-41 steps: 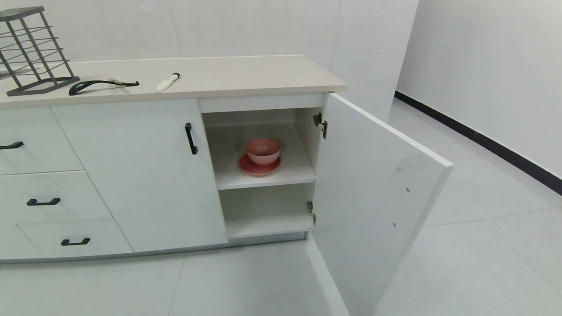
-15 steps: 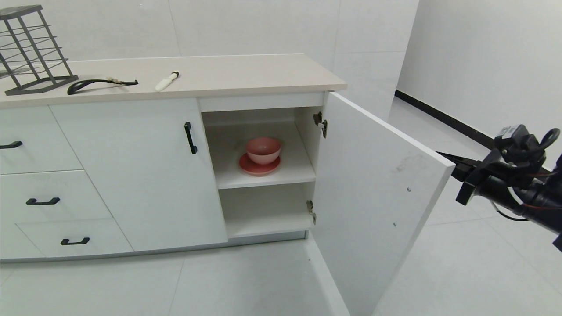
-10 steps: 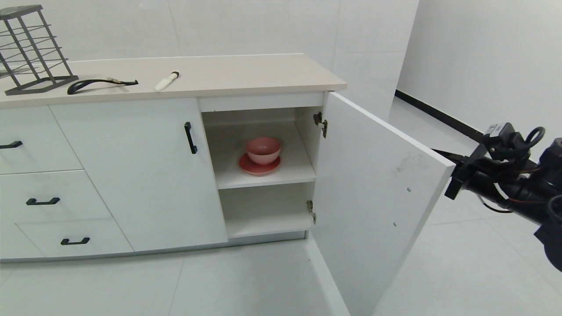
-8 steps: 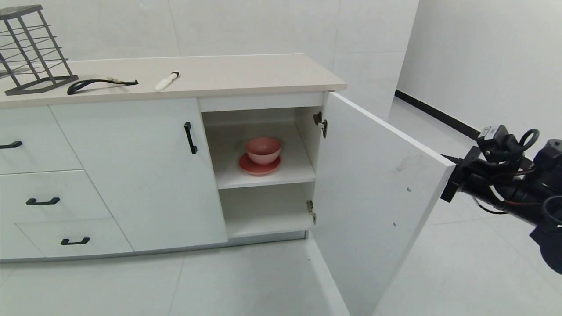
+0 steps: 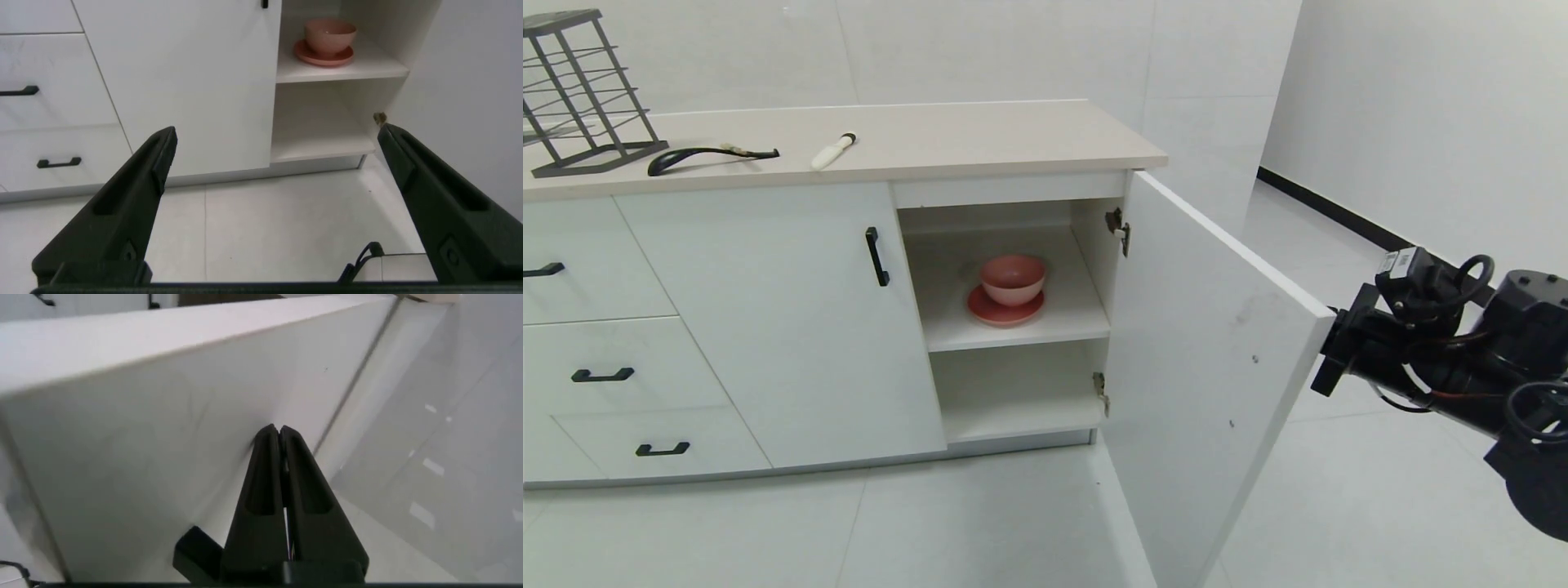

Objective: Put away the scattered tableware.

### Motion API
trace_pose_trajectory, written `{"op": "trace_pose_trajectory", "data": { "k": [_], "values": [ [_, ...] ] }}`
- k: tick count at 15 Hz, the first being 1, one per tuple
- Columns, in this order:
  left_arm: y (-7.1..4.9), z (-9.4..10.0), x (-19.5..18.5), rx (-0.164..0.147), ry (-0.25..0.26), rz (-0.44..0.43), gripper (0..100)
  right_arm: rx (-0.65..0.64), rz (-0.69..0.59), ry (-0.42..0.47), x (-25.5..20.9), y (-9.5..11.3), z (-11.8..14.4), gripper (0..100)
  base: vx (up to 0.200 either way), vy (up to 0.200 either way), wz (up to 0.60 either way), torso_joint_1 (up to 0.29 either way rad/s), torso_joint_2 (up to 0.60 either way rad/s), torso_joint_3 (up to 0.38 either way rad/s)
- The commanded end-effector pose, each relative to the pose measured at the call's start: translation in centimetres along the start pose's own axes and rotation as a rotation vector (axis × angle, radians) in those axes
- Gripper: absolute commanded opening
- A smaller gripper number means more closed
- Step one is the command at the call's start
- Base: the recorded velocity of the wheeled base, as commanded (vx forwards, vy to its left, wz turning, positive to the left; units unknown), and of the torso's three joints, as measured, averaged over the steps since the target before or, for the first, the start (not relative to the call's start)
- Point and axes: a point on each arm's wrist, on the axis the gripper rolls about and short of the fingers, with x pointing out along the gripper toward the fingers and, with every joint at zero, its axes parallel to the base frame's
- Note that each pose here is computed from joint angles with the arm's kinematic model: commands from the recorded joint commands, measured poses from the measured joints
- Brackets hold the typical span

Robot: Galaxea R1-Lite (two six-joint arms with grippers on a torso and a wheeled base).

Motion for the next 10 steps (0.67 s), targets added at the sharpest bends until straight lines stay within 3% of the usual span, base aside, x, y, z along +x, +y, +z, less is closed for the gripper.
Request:
{"op": "trace_pose_trajectory", "data": {
  "k": [1,8,10],
  "values": [
    [0.0,0.0,0.0,-0.001,0.0,0.0,100,-0.004,0.017,-0.01,0.3,0.4,0.3,0,0.0,0.0,0.0,0.0,0.0,0.0],
    [0.0,0.0,0.0,-0.001,0.0,0.001,100,0.0,0.119,-0.044,2.6,3.8,1.4,0,0.0,0.0,0.0,0.0,0.0,0.0],
    [0.0,0.0,0.0,-0.001,0.0,0.001,100,-0.005,0.126,-0.054,3.1,3.9,1.6,0,0.0,0.0,0.0,0.0,0.0,0.0]
  ]
}}
